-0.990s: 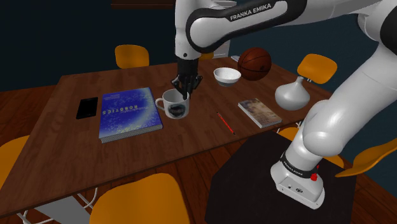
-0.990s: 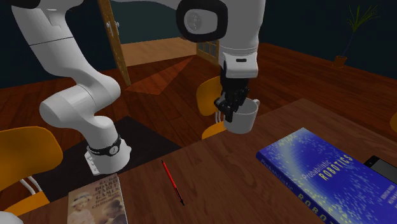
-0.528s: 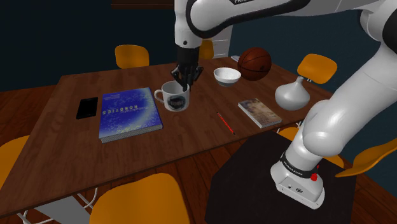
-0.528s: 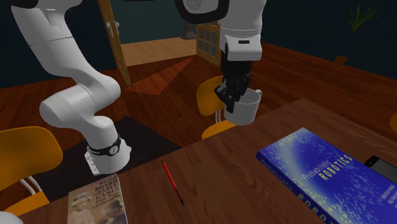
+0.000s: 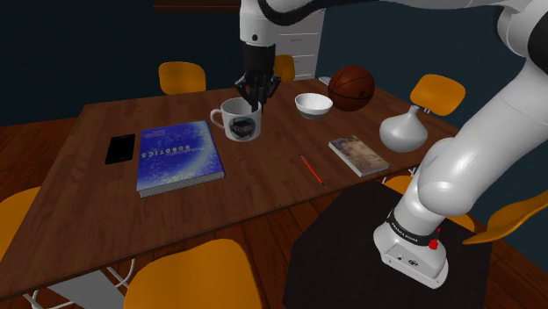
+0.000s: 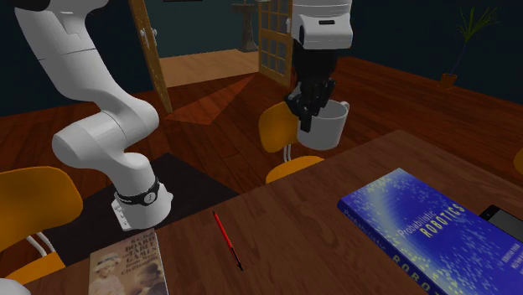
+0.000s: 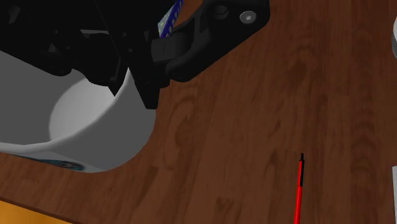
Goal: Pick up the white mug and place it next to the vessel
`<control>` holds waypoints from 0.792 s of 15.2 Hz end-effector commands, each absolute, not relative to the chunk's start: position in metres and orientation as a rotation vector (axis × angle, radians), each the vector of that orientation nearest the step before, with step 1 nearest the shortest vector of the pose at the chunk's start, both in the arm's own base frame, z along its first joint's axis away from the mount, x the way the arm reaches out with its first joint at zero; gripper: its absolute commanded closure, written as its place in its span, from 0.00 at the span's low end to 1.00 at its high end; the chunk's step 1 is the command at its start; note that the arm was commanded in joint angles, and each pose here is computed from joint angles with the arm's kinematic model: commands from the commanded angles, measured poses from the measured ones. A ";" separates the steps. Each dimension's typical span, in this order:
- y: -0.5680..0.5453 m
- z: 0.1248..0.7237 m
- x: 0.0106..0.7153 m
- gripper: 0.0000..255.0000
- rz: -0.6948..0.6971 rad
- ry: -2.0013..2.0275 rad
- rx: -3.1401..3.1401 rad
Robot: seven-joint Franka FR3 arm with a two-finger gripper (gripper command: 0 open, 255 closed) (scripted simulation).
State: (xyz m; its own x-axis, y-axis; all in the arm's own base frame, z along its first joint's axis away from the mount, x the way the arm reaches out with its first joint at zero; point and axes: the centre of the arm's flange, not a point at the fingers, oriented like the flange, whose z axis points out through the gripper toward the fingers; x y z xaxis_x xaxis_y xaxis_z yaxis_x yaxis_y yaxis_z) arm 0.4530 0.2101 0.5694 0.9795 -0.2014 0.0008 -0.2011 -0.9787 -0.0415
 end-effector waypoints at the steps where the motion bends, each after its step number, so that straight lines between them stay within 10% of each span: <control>1: 0.209 0.580 0.453 1.00 -0.007 0.314 -3.084; 12: 0.144 0.609 0.440 1.00 -0.007 0.314 -3.084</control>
